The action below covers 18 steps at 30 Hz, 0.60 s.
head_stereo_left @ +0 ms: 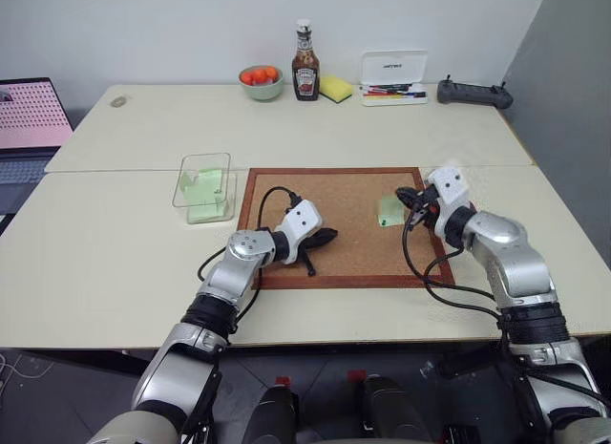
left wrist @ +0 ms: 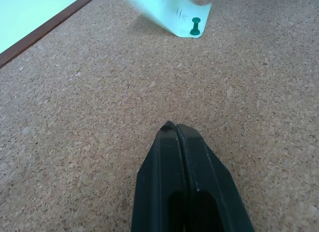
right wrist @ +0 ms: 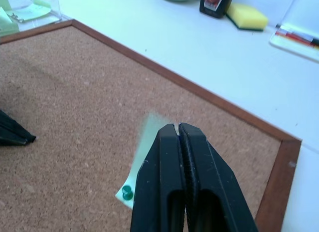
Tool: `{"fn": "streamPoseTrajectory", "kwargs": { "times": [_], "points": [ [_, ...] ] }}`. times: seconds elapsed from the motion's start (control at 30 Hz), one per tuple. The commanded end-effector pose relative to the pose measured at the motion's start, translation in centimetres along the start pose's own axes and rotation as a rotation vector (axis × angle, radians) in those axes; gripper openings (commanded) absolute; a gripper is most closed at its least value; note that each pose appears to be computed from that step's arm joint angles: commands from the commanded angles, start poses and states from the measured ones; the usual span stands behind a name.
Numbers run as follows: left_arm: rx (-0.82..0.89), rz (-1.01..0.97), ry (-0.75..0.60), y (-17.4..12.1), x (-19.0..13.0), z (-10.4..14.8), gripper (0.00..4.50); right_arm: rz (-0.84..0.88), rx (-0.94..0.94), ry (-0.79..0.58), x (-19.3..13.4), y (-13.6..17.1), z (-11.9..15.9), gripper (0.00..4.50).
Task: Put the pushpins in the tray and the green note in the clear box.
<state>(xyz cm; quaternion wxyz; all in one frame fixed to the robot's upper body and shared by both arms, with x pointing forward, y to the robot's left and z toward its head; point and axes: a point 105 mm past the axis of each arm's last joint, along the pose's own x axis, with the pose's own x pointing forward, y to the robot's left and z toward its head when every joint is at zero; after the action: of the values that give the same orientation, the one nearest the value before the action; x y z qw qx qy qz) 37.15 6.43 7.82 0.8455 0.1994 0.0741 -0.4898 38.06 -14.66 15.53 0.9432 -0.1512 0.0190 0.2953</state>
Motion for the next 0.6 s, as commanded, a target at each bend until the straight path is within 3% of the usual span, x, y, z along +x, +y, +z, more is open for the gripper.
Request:
{"fn": "streamPoseTrajectory", "kwargs": {
  "times": [0.03,0.4,0.6],
  "points": [
    [-0.039,-0.044,0.129,-1.5,0.1,-3.4,0.00,-0.037,-0.034,-0.059,-1.5,-1.4,2.1,0.01],
    [-0.039,-0.050,0.128,-1.7,0.2,-3.5,0.00,-0.264,-0.238,0.271,-6.2,-7.3,-4.2,0.01],
    [-0.036,-0.048,0.125,-1.6,0.4,-3.3,0.00,-0.268,-0.273,0.331,-6.0,-7.6,-5.8,0.01]
  ]
}}
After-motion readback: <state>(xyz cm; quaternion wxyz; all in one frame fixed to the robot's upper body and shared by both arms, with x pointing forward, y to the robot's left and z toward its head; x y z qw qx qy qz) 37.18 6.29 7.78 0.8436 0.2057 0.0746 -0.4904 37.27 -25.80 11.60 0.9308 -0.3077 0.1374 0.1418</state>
